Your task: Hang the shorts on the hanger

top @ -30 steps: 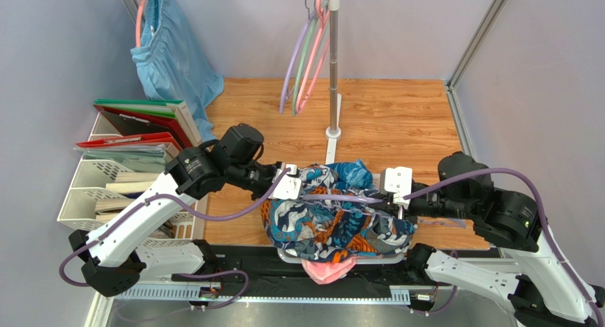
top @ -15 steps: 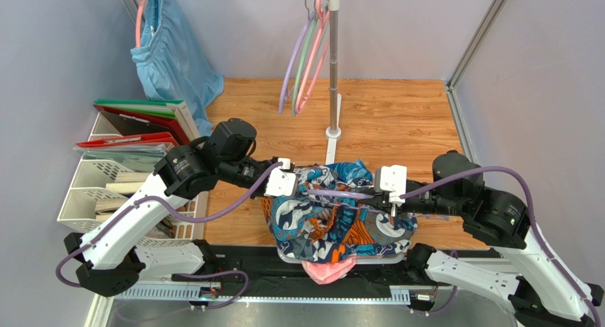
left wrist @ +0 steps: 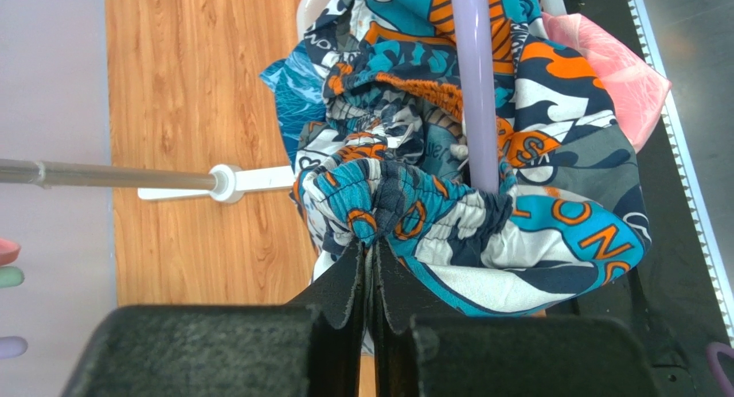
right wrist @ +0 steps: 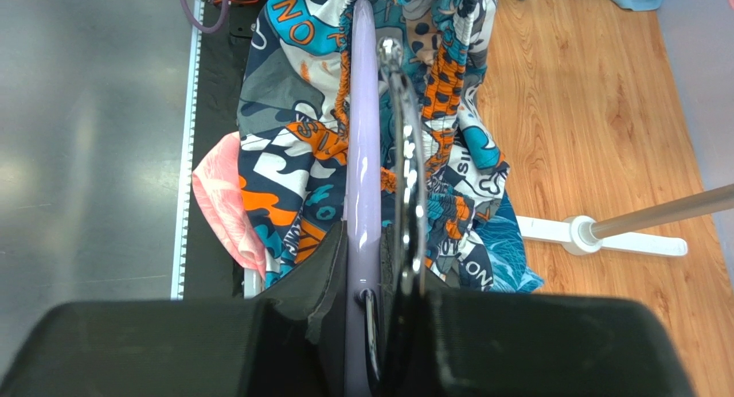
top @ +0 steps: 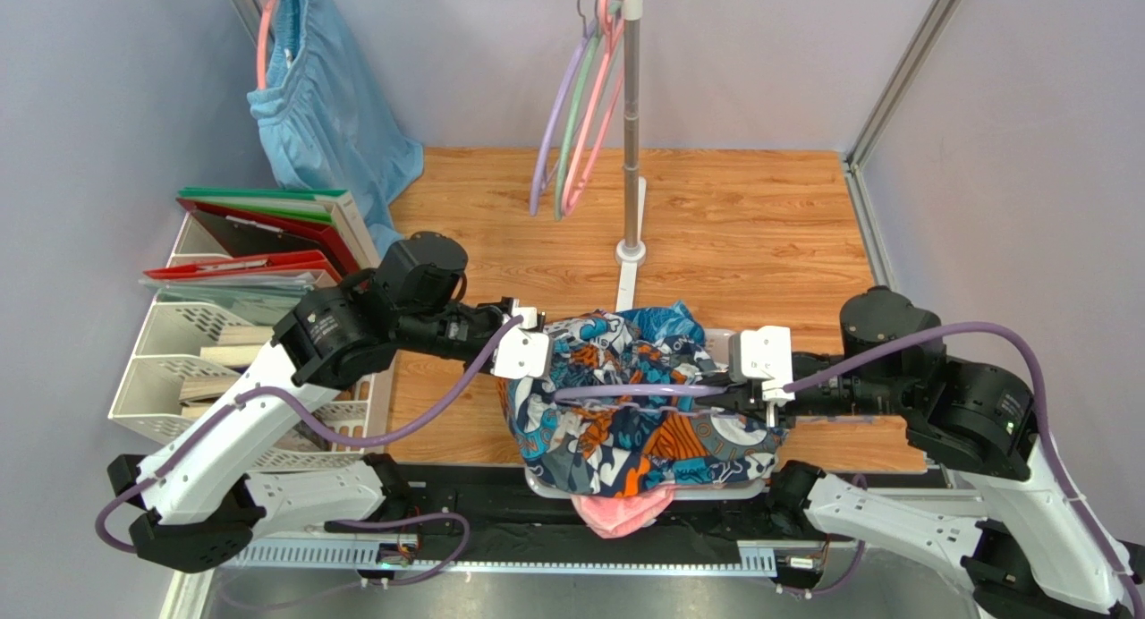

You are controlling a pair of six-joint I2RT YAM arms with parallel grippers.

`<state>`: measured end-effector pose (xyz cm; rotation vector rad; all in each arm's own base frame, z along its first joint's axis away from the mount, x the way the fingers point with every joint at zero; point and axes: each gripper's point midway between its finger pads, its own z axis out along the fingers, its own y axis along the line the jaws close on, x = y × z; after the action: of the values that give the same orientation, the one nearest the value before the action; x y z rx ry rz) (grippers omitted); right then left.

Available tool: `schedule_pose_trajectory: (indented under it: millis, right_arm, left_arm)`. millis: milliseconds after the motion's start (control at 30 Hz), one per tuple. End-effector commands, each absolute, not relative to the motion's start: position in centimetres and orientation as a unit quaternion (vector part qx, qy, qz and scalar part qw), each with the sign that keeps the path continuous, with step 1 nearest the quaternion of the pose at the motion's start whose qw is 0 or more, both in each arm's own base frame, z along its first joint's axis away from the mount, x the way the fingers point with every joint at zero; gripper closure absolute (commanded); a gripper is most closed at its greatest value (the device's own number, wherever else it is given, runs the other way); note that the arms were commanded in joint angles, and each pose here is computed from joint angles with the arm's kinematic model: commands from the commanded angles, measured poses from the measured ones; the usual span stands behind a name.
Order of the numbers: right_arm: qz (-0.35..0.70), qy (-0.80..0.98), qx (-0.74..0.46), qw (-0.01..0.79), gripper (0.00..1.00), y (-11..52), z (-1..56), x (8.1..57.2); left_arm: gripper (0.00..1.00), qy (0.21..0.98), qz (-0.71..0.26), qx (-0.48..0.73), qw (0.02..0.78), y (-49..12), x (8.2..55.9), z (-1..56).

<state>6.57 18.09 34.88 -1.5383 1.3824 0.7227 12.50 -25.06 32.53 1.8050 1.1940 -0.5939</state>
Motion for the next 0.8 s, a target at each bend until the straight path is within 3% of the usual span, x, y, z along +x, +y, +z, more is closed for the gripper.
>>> schedule_pose_trajectory:
  millis: [0, 467, 767]
  right_arm:
    - [0.327, 0.540, -0.612, 0.476, 1.00, 20.5, 36.6, 7.1]
    - [0.289, 0.550, -0.593, 0.512, 1.00, 20.5, 36.9, 9.2]
    - [0.342, 0.518, -0.587, 0.520, 1.00, 23.3, 39.0, 9.1]
  left_arm:
    - [0.95, 0.429, -0.266, 0.733, 0.457, -25.9, 11.3, 34.8]
    - [0.94, 0.417, -0.287, 0.737, 0.447, -25.1, 9.6, 35.4]
    - [0.79, 0.422, -0.312, 0.737, 0.426, -27.3, 9.3, 35.8]
